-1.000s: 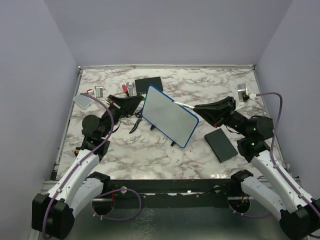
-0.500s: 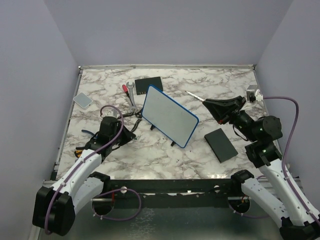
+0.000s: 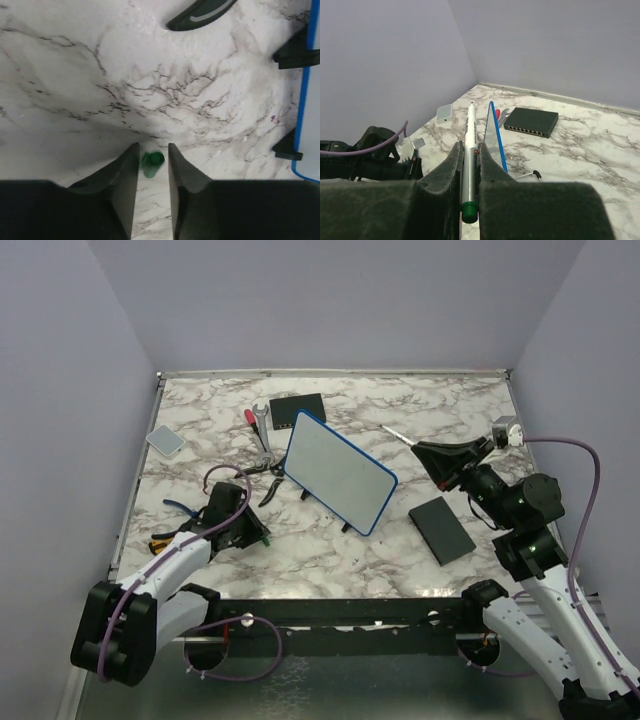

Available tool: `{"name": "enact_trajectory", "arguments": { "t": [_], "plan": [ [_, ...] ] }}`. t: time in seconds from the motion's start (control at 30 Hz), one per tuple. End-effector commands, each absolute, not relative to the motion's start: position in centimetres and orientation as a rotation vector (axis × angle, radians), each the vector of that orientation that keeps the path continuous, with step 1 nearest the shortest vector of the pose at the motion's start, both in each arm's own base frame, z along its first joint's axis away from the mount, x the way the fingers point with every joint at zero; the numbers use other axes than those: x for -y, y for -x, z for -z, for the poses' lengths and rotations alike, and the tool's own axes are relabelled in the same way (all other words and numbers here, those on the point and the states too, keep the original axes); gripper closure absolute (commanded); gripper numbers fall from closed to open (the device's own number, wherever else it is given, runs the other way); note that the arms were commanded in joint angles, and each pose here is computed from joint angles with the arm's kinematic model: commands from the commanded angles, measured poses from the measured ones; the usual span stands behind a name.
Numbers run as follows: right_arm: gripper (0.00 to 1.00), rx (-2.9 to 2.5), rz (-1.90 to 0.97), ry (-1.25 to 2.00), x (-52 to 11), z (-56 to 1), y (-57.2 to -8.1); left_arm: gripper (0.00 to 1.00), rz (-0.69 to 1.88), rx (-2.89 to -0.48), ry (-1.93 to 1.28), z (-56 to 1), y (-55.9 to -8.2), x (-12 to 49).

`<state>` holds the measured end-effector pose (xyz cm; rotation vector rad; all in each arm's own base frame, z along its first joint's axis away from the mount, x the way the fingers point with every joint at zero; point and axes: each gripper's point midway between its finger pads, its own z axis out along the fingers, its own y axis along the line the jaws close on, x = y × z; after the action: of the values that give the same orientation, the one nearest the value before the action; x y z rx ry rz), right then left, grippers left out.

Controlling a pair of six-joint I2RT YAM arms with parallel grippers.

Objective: Write a sentence on the whiteboard
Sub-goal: Place the pen cap at the center of the board.

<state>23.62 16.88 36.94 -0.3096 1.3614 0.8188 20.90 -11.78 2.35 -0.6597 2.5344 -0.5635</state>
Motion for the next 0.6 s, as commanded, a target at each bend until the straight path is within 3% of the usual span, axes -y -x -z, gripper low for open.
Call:
{"name": "enact_trajectory", "arguments": {
  "t": [0.0, 0.07, 0.13, 0.33, 0.57],
  "plan": [
    [0.99, -1.395, -0.756, 0.285, -16.0, -35.8, -24.1, 0.54, 0.470, -2.595, 0.673, -1.0, -20.3, 10.8],
    [0.99, -1.399, -0.740, 0.277, -15.8, -35.7, -24.2, 0.35, 0.431, -2.579, 0.663, -1.6, -20.8, 10.3],
    [0.99, -1.398, -0.730, 0.271, -15.6, -35.6, -24.2, 0.26, 0.385, -2.539, 0.641, -2.7, -21.7, 9.7],
    [0.99, -1.387, -0.712, 0.263, -15.2, -35.8, -24.1, 0.20, 0.338, -2.349, 0.466, -8.9, -25.2, 8.8],
    [0.99, -1.378, -0.734, 0.235, -15.3, -35.8, -24.3, 0.19, 0.583, -2.200, 0.159, -13.1, -28.9, 14.2]
  ]
}}
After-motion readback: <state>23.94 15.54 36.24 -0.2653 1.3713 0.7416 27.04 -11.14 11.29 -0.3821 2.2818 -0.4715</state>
